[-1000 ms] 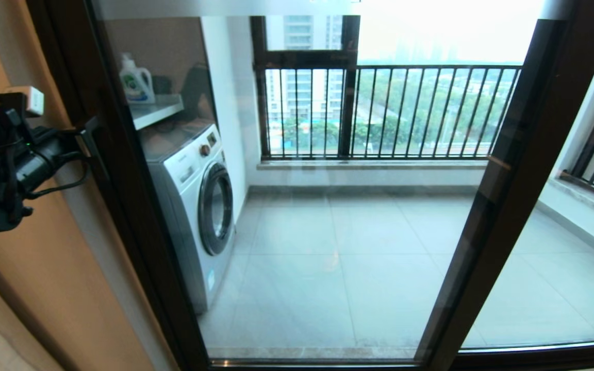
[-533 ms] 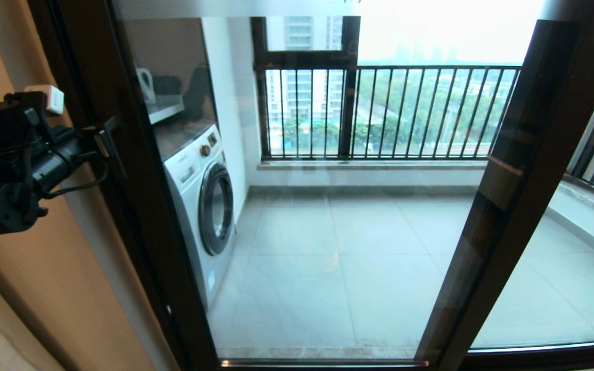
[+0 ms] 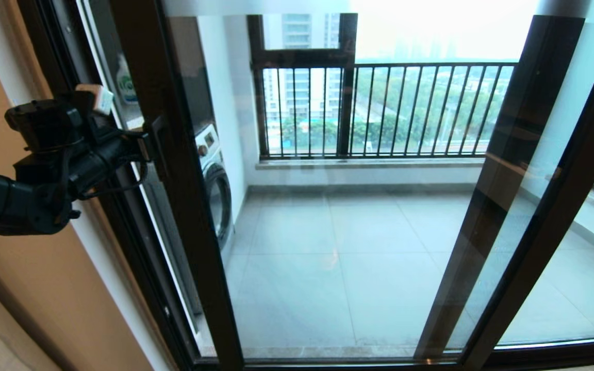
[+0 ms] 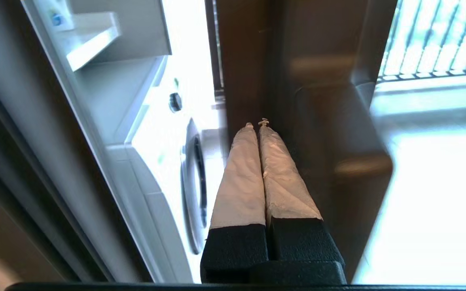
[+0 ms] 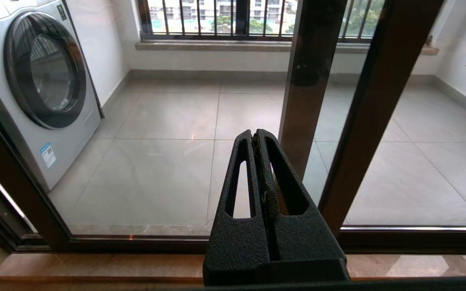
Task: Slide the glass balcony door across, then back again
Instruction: Open the slid door
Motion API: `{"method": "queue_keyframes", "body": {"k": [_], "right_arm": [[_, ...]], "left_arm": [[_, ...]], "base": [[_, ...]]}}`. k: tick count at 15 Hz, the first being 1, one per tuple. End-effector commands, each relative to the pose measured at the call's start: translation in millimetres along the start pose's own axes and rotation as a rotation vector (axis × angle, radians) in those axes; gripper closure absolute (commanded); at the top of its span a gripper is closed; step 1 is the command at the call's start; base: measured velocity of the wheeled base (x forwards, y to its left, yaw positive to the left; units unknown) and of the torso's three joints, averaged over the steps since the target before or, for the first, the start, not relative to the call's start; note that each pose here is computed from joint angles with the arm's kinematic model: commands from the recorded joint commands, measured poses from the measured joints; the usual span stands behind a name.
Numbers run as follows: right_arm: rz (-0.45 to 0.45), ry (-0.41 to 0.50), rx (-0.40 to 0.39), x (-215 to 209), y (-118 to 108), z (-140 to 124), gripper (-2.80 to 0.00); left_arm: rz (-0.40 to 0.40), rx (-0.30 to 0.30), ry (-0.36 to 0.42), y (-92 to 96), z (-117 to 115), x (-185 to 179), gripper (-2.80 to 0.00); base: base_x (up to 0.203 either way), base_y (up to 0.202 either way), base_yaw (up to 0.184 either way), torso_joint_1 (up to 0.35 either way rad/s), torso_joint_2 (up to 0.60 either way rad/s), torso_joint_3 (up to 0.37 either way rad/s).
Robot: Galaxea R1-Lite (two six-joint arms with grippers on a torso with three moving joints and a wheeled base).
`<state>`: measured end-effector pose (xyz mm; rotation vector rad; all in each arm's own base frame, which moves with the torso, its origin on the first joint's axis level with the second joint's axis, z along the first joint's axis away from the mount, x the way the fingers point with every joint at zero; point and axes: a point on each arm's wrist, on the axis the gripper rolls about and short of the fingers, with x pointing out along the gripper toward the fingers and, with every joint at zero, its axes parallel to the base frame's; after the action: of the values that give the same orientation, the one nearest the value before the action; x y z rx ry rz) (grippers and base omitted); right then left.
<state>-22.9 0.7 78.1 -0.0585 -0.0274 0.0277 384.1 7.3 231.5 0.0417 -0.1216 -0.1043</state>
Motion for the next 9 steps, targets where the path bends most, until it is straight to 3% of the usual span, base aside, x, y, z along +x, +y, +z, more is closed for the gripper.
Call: {"method": "queue_keyframes", "body": {"k": [1, 9], "right_arm": [[0.001, 0.013, 0.0, 0.9, 0.2, -3.4, 0.0], [0.001, 0.013, 0.0, 0.9, 0.2, -3.4, 0.0]], "left_arm": [[0.005, 0.001, -0.012, -1.9, 2.6, -0.2, 0.0], [-0.006, 0.0, -0.014, -6.7, 4.1, 1.0, 0.0]], "base": [[0.0, 0.0, 0.0, 0.0, 0.0, 0.0], [0.0, 0.0, 0.0, 0.0, 0.0, 0.0]]}}
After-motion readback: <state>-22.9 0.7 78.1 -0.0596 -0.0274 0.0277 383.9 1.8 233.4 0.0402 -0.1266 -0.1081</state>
